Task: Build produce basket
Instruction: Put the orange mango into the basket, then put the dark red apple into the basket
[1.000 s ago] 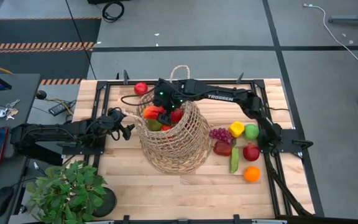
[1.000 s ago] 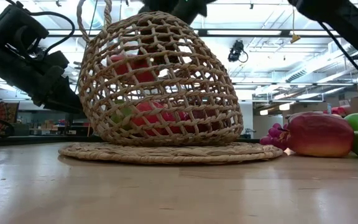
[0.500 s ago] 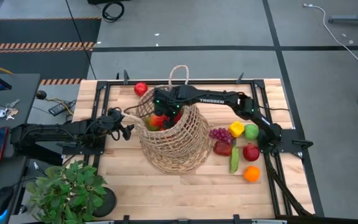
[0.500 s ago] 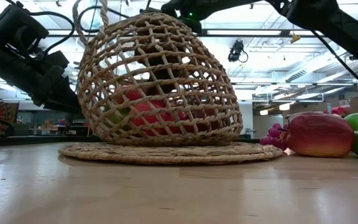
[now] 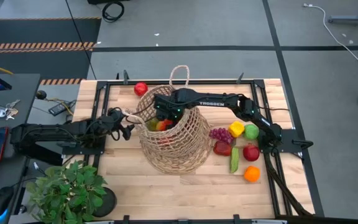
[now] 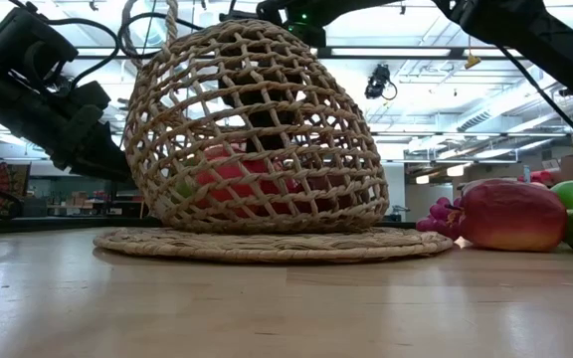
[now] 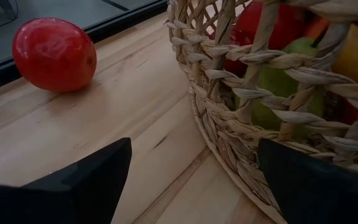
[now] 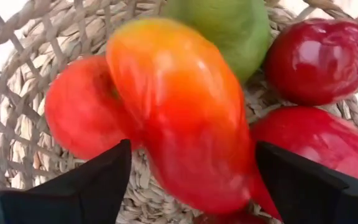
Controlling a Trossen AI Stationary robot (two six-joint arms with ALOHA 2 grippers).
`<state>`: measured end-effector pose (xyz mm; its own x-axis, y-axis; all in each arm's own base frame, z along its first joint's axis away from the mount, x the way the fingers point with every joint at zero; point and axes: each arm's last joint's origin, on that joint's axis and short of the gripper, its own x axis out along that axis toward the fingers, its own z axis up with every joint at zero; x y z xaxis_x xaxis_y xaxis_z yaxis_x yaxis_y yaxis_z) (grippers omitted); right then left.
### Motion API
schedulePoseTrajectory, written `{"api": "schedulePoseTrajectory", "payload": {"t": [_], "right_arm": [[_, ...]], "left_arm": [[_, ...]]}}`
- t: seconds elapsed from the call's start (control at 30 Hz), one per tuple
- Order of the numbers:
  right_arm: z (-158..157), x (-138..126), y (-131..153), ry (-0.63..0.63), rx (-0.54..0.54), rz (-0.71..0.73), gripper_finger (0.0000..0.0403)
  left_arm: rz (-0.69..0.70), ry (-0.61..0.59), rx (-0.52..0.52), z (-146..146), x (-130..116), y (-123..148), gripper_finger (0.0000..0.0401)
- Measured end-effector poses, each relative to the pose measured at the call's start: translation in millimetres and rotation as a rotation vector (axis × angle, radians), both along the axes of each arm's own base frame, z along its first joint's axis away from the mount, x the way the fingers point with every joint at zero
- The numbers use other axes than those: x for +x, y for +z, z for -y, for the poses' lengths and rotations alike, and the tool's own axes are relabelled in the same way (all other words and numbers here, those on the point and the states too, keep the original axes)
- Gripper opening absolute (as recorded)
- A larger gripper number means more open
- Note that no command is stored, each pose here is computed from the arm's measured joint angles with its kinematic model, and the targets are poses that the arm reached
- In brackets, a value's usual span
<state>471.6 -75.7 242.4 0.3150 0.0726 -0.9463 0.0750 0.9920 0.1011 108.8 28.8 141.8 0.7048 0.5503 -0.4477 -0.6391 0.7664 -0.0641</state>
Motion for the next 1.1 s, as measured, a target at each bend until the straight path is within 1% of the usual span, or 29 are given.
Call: {"api": "schedulePoseTrajectory", "payload": {"t": [0.17, 0.3, 0.47, 0.6, 0.73, 0.9, 1.03, 1.1], "right_arm": [[-1, -5, 6, 0.0, 0.006, -0.017, 0.0379], [1, -12, 17, -0.021, -0.031, -0.032, 0.0383], [4, -17, 48, -0.072, -0.129, 0.029, 0.0376], [6, -22, 74, -0.16, -0.219, 0.091, 0.0373], [7, -36, 101, -0.238, -0.299, 0.157, 0.0373], [0, -58, 140, -0.269, -0.324, 0.267, 0.0372], [-13, -80, 172, -0.269, -0.317, 0.351, 0.0372], [-21, -92, 184, -0.261, -0.31, 0.372, 0.0372]], "left_arm": [[0.001, 0.0, 0.0, 0, 0, 0, 0.0357], [0.0, 0.0, 0.0, 0, 0, 0, 0.0357], [-0.001, 0.0, 0.0, 0, 0, 0, 0.0357], [-0.001, 0.0, 0.0, 0, 0, 0, 0.0357], [-0.001, 0.0, 0.0, 0, 0, 0, 0.0357], [0.0, 0.001, 0.0, 0, 0, 0, 0.0357], [0.0, 0.0, 0.0, 0, 0, 0, 0.0357], [0.0, 0.001, 0.0, 0, 0, 0, 0.0357]]}}
